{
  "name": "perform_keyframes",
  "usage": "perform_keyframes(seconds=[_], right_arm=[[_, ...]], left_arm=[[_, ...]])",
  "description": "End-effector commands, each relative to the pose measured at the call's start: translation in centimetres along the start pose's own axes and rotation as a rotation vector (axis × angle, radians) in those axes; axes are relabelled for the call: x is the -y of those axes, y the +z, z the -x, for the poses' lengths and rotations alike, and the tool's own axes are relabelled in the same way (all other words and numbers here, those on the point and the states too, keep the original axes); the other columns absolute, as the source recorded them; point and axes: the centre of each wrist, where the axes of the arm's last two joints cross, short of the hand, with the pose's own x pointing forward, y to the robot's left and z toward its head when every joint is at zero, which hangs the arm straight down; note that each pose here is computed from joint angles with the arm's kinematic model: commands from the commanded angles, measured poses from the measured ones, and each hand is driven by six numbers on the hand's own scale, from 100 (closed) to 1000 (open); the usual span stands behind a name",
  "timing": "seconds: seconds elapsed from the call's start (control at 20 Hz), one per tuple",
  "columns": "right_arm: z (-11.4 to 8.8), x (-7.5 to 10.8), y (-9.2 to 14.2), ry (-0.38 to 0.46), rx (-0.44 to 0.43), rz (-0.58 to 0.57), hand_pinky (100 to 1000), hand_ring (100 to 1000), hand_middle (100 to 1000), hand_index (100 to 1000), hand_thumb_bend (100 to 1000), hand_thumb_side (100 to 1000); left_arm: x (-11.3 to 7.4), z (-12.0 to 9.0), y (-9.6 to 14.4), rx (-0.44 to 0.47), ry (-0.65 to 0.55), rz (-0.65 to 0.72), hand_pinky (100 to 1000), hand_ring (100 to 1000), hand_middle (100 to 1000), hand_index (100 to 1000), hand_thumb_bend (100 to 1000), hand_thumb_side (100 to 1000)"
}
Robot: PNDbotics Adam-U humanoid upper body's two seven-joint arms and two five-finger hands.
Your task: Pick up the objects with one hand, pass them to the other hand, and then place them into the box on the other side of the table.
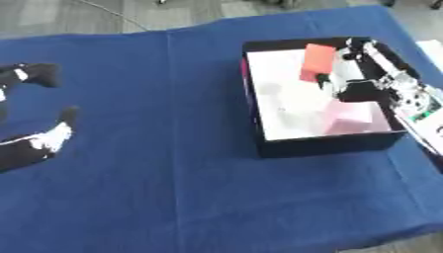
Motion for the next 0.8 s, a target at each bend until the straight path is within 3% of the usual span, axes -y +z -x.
perform_keyframes(seconds=[0.05, 0.15, 0.4, 0.5, 0.55, 0.6, 0.65, 0.7, 0.75, 0.8], right_arm=[[-0.2, 1.7, -0.2, 0.135, 0.052, -0.074, 985, 1000, 985, 1000, 370, 100], [-0.1, 1.8, -0.2, 0.179, 0.081, -0.121, 1000, 1000, 1000, 1000, 347, 100], [0.2, 2.2, -0.1, 0.25, 0.105, -0.166, 1000, 1000, 1000, 1000, 449, 100], [0.2, 2.2, -0.1, 0.263, 0.106, -0.167, 1000, 1000, 1000, 1000, 445, 100], [0.1, 2.2, -0.1, 0.253, 0.11, -0.158, 1000, 1000, 1000, 1000, 356, 100], [-0.2, 2.0, -0.2, 0.222, 0.121, -0.143, 1000, 1000, 1000, 1000, 292, 100], [-0.6, 1.9, -0.2, 0.173, 0.136, -0.12, 1000, 1000, 1000, 1000, 100, 100], [-1.2, 1.8, -0.4, 0.11, 0.154, -0.085, 1000, 1000, 1000, 1000, 100, 111], [-2.1, 1.8, -0.5, 0.04, 0.181, -0.045, 1000, 1000, 1000, 1000, 100, 273], [-3.2, 1.8, -0.6, -0.041, 0.219, -0.006, 1000, 1000, 1000, 1000, 100, 365]], left_arm=[[-1.5, 0.0, -0.2, 0.021, -0.031, -0.024, 876, 703, 631, 848, 268, 504], [-1.6, 0.1, -0.1, 0.019, -0.034, -0.025, 876, 704, 631, 848, 279, 517], [-1.7, 0.3, 0.0, 0.01, -0.043, -0.029, 875, 705, 627, 847, 293, 531], [-1.8, 0.4, 0.1, 0.005, -0.046, -0.03, 875, 705, 627, 847, 295, 532], [-1.9, 0.5, 0.2, -0.002, -0.048, -0.033, 873, 705, 627, 847, 294, 537], [-2.2, 0.7, 0.3, -0.009, -0.051, -0.041, 872, 705, 628, 848, 294, 535], [-2.7, 0.9, 0.4, -0.018, -0.057, -0.054, 868, 705, 630, 849, 294, 524], [-3.5, 1.2, 0.6, -0.032, -0.071, -0.073, 866, 706, 634, 850, 297, 515], [-4.6, 1.6, 0.8, -0.048, -0.094, -0.092, 867, 713, 650, 855, 307, 501], [-6.1, 2.1, 1.0, -0.067, -0.132, -0.108, 867, 723, 665, 857, 318, 489]])
